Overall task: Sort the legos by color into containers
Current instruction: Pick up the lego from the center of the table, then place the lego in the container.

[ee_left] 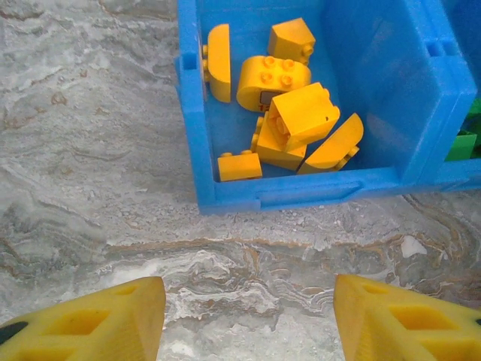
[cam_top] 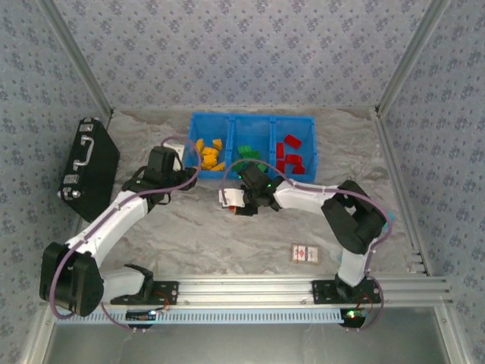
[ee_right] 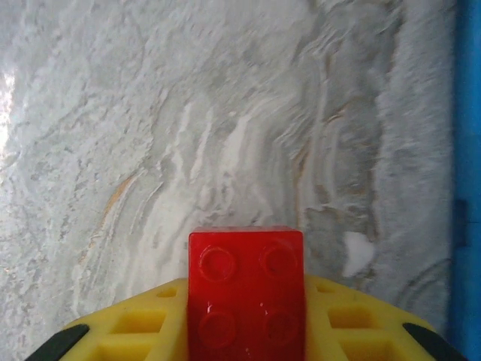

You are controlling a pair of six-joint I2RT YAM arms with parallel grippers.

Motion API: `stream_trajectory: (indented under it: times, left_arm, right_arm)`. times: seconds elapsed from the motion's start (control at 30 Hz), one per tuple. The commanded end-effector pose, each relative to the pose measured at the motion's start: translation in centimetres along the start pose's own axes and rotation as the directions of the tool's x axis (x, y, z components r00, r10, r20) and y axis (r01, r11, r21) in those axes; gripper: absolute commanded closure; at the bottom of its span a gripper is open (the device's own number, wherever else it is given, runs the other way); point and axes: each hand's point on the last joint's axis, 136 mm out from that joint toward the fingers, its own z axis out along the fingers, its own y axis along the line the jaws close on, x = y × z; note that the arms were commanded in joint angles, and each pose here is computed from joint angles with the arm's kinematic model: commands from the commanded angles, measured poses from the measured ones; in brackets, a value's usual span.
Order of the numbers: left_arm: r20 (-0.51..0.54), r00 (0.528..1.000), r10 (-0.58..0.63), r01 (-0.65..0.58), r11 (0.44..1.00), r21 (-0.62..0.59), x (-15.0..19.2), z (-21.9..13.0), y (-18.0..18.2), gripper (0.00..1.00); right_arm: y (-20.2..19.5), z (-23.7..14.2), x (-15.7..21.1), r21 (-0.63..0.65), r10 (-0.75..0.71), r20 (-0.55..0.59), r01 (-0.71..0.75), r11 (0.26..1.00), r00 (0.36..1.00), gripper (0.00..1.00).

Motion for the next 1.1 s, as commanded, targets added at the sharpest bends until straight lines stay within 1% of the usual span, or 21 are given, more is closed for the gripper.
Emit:
stream_trajectory:
  times: [0.0,0.23,0.4,0.53,0.63,0.73,0.83,0.97,1.07]
  left_arm:
    - [0.032,0.999,0.007,-0.006,1.000,-0.011,-0.4,-0.8,0.3,0.38]
    - [0.050,0.999,0.012,-0.012,1.000,-0.008,-0.8,-1.3,0.3,0.38]
    - [0.046,0.999,0.016,-0.016,1.000,0.012,-0.7,-1.1,-0.1,0.37]
    - [0.055,0.998,0.029,-0.030,0.999,0.014,-1.0,-1.5,-0.2,0.36]
    - [0.055,0.998,0.033,-0.034,0.999,0.019,-1.2,-1.7,-0.4,0.35]
    - [0.039,0.998,0.039,-0.040,0.999,0.027,-1.0,-1.6,-0.7,0.35]
    - [0.018,0.999,0.049,-0.049,0.998,0.030,-0.7,-1.5,-1.0,0.35]
    - [0.005,0.999,0.049,-0.050,0.998,0.041,-0.4,-1.7,-1.5,0.36]
    - [-0.013,0.998,0.056,-0.055,0.995,0.080,0.3,-1.6,-2.8,0.35]
  right_arm:
    - [-1.9,-2.7,-1.0,0.086,-0.006,0.041,0.002,0.996,0.999,0.71]
    - [-6.3,-8.5,0.4,0.266,0.042,0.062,-0.057,0.962,0.997,0.71]
    - [-10.0,-11.9,3.7,0.392,0.138,0.075,-0.156,0.907,0.988,0.71]
    - [-12.3,-13.1,6.6,0.461,0.208,0.054,-0.209,0.863,0.977,0.71]
    - [-14.3,-14.2,8.8,0.522,0.279,0.064,-0.271,0.809,0.958,0.71]
    - [-15.9,-14.8,11.0,0.560,0.368,0.097,-0.356,0.748,0.925,0.71]
    - [-17.1,-14.3,12.9,0.582,0.439,0.084,-0.402,0.707,0.894,0.72]
    - [-18.1,-13.0,14.9,0.589,0.505,0.060,-0.439,0.678,0.861,0.71]
    - [-18.6,-11.9,15.9,0.588,0.533,0.042,-0.452,0.671,0.845,0.70]
